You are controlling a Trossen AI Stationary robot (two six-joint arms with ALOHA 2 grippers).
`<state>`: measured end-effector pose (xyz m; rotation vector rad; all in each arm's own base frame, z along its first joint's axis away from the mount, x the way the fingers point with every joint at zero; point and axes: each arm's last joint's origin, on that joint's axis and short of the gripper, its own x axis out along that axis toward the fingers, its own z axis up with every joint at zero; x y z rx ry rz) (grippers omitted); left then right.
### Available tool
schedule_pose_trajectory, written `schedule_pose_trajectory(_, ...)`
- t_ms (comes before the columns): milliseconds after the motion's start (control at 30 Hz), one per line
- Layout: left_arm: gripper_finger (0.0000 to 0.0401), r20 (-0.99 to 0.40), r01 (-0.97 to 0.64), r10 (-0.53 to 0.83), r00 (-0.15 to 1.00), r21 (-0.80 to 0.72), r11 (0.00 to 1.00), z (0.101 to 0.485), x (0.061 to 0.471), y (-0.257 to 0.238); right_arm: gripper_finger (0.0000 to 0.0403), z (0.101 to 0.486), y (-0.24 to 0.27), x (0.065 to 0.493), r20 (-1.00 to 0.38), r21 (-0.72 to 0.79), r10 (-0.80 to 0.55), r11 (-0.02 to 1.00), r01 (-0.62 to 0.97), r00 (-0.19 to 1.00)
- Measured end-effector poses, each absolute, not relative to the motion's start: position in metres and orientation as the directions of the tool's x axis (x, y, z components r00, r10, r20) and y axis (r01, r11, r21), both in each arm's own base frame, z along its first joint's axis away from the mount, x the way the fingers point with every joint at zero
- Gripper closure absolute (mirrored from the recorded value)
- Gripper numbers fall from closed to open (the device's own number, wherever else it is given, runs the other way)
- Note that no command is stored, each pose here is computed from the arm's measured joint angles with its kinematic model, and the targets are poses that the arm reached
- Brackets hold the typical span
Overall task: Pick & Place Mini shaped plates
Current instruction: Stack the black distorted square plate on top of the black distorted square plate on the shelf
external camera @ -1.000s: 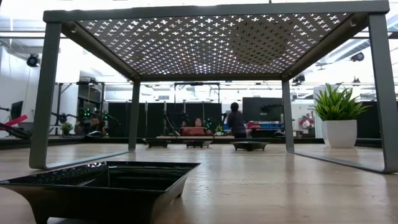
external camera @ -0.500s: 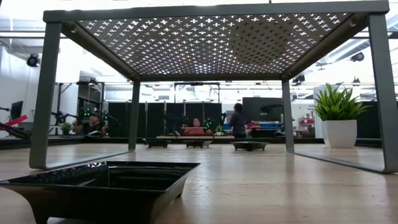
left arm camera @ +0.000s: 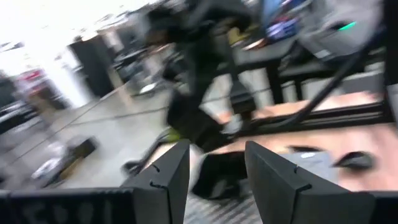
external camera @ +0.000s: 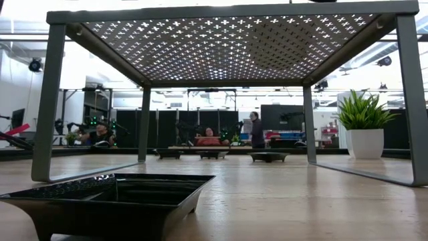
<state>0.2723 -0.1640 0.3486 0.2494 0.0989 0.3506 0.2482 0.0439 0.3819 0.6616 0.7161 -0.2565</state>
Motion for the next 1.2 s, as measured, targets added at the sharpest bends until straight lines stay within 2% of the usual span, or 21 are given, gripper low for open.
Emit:
schedule_pose_trajectory(100,0.0250,0.004,-0.196,0.203,0.979,0.279,0.940,0.337,0.273,-0.168,0.0394,0.379,0.036,0.249,-0.697,0.537,0.062,0.705,0.463,0.714)
schedule_pose_trajectory(167,0.0250,0.051,-0.061,0.047,0.998,0.324,0.944,0.330,0.271,-0.171,0.0394,0.378,0.031,0.250,-0.701,0.582,0.109,0.659,0.477,0.705)
schedule_pose_trajectory(233,0.0250,0.101,0.063,-0.108,0.989,0.374,0.925,0.324,0.269,-0.174,0.0394,0.377,0.027,0.250,-0.700,0.626,0.155,0.605,0.493,0.697)
schedule_pose_trajectory(300,0.0250,0.150,0.125,-0.201,0.968,0.408,0.904,0.322,0.265,-0.175,0.0394,0.374,0.022,0.250,-0.709,0.655,0.200,0.541,0.527,0.676)
schedule_pose_trajectory(500,0.0250,0.230,0.108,-0.212,0.950,0.395,0.912,0.335,0.251,-0.165,0.0394,0.362,0.009,0.244,-0.770,0.635,0.241,0.381,0.672,0.591)
schedule_pose_trajectory(767,0.0250,0.221,0.132,-0.221,0.950,0.357,0.925,0.330,0.240,-0.159,0.0394,0.342,-0.001,0.245,-0.776,0.626,0.305,0.260,0.735,0.553)
schedule_pose_trajectory(1200,0.0249,0.229,0.132,-0.222,0.948,0.353,0.926,0.332,0.236,-0.156,0.0394,0.332,-0.001,0.250,-0.747,0.651,0.350,0.216,0.728,0.565)
